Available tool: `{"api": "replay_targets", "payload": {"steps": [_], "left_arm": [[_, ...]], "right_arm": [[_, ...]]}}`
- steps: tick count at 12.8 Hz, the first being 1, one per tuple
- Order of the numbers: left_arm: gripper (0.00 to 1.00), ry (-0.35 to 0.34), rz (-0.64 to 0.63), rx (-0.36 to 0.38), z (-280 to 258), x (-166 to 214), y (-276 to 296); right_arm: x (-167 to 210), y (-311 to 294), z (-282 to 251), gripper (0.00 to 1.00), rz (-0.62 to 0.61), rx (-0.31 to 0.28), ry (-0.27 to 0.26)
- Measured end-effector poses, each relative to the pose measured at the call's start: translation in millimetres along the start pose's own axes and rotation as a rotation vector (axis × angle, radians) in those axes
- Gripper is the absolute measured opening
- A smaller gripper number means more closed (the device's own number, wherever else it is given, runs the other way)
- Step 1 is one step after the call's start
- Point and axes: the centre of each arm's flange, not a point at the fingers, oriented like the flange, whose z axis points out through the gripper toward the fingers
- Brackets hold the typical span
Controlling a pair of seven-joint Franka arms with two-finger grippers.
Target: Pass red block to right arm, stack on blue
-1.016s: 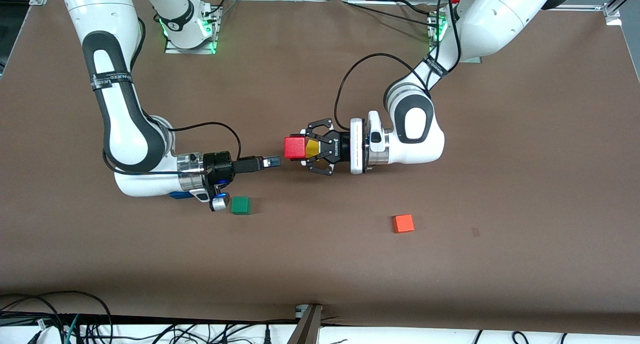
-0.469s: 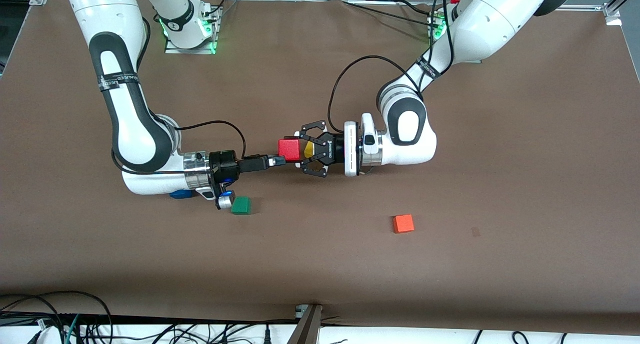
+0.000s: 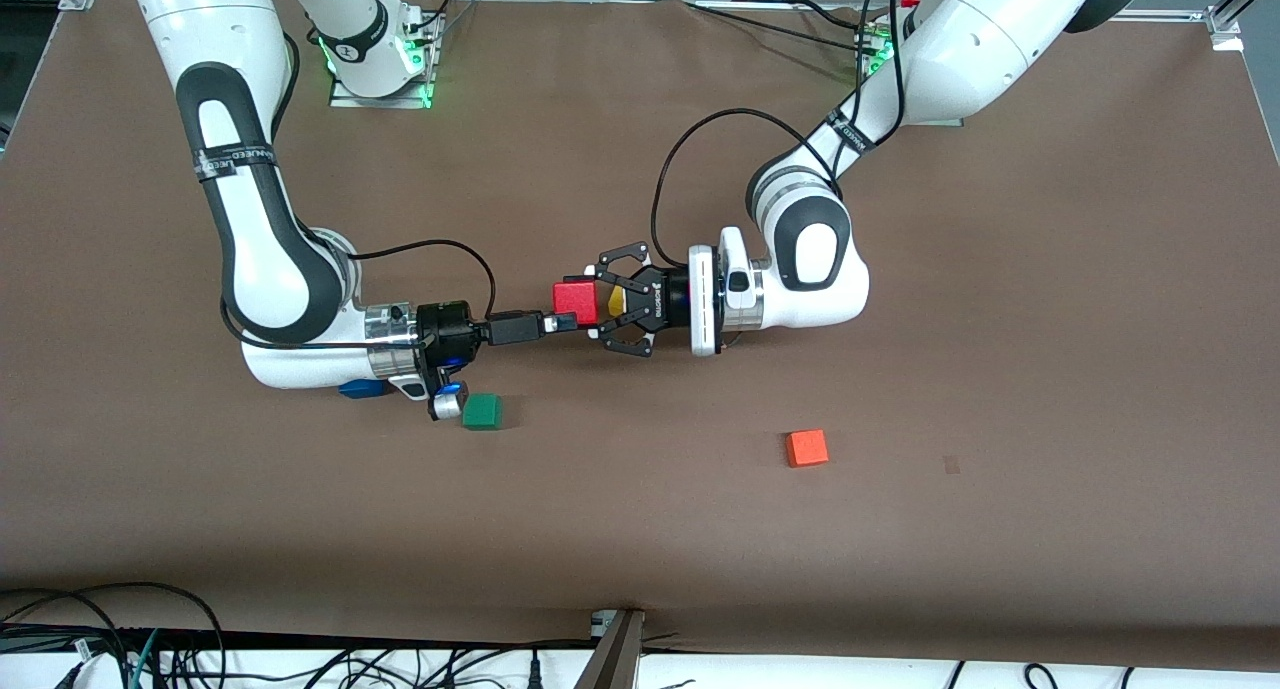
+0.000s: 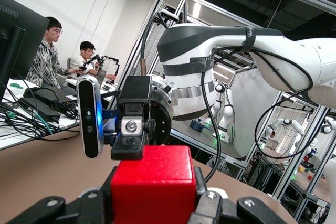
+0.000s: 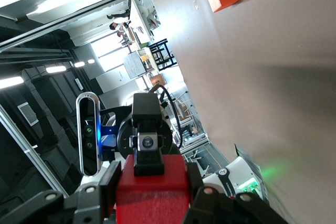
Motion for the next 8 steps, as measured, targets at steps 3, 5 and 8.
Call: {"api": "replay_targets", "payload": {"steps": [3,5,8], "left_arm": [[0.56,0.001,0.0,0.001,0.2,0.2,0.1],[0.65,0.007,-0.001,-0.007,3.2,1.6,2.6],[0.97,0.016,-0.003,-0.02,9.8,4.6,8.7]], "right_arm": [[-0.1,-0.4,-0.3,0.55,0.0,0.0,0.0],[-0.3,-0.4,0.7,0.55,0.0,-0.001,0.0],[-0.6,-0.8,1.9,0.55,-0.002,-0.002,0.0]]}}
